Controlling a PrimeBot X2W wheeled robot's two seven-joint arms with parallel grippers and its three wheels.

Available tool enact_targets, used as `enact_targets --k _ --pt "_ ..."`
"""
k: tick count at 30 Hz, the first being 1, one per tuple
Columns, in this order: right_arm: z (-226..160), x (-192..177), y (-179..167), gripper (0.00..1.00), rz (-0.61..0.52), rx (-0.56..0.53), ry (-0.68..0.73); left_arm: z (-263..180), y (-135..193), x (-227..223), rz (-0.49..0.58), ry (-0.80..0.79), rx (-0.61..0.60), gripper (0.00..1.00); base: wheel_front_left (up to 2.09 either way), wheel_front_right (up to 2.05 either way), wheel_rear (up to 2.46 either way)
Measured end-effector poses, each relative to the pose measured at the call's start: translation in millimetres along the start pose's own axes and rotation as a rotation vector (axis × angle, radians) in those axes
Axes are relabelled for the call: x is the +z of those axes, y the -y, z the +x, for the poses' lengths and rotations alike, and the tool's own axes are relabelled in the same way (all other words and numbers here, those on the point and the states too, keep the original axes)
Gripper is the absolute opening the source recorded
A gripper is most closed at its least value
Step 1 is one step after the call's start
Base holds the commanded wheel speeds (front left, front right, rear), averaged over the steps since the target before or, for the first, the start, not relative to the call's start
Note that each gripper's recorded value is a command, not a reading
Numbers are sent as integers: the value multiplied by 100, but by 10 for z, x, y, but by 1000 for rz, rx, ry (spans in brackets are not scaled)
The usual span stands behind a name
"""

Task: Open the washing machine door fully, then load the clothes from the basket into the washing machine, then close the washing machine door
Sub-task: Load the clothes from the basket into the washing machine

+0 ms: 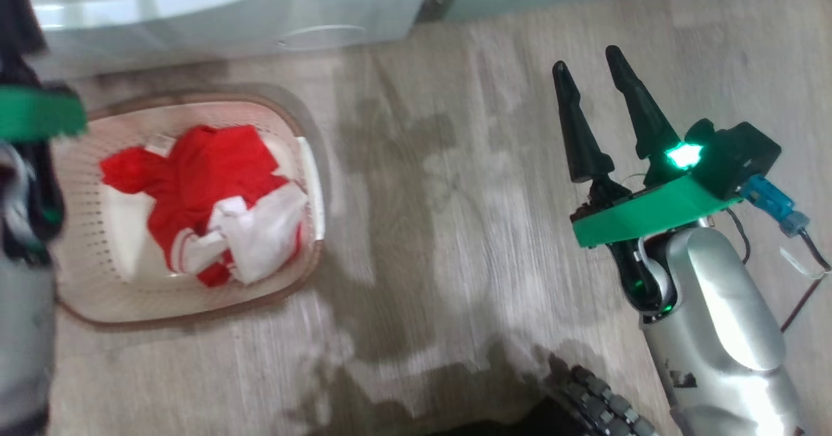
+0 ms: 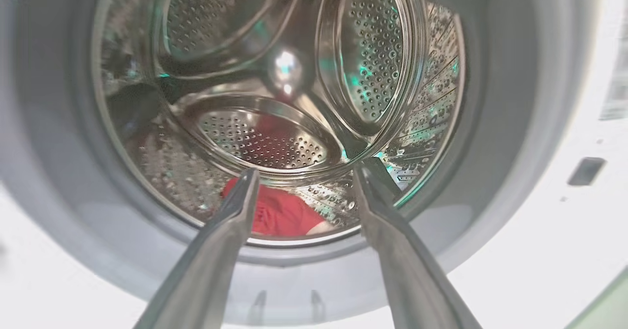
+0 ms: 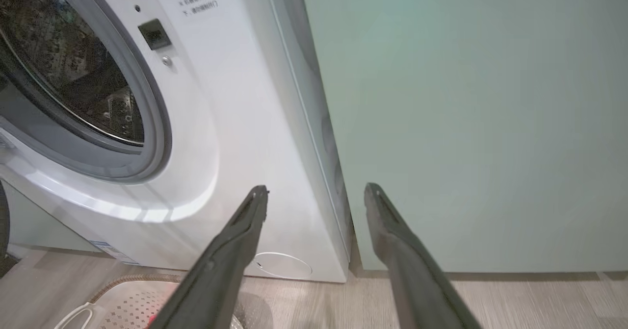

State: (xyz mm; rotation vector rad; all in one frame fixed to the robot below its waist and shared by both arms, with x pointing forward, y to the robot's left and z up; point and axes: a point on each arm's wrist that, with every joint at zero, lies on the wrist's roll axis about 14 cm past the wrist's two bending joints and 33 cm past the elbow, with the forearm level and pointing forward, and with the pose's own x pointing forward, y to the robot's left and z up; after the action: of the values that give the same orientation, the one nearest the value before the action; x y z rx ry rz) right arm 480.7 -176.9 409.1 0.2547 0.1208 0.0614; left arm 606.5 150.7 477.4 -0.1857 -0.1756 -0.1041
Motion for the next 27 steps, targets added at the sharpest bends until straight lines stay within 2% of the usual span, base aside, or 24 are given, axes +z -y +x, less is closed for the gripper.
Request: enact_targets --k 6,14,27 --pt "4 140 -109 100 -20 25 33 -446 -102 275 48 13 49 100 0 0 0" --pt "-152 315 -173 100 -48 26 62 -1040 -136 518 54 -9 118 100 0 0 0" --pt "-574 569 -289 100 -65 35 76 -1634 -29 749 80 -32 107 100 0 0 0"
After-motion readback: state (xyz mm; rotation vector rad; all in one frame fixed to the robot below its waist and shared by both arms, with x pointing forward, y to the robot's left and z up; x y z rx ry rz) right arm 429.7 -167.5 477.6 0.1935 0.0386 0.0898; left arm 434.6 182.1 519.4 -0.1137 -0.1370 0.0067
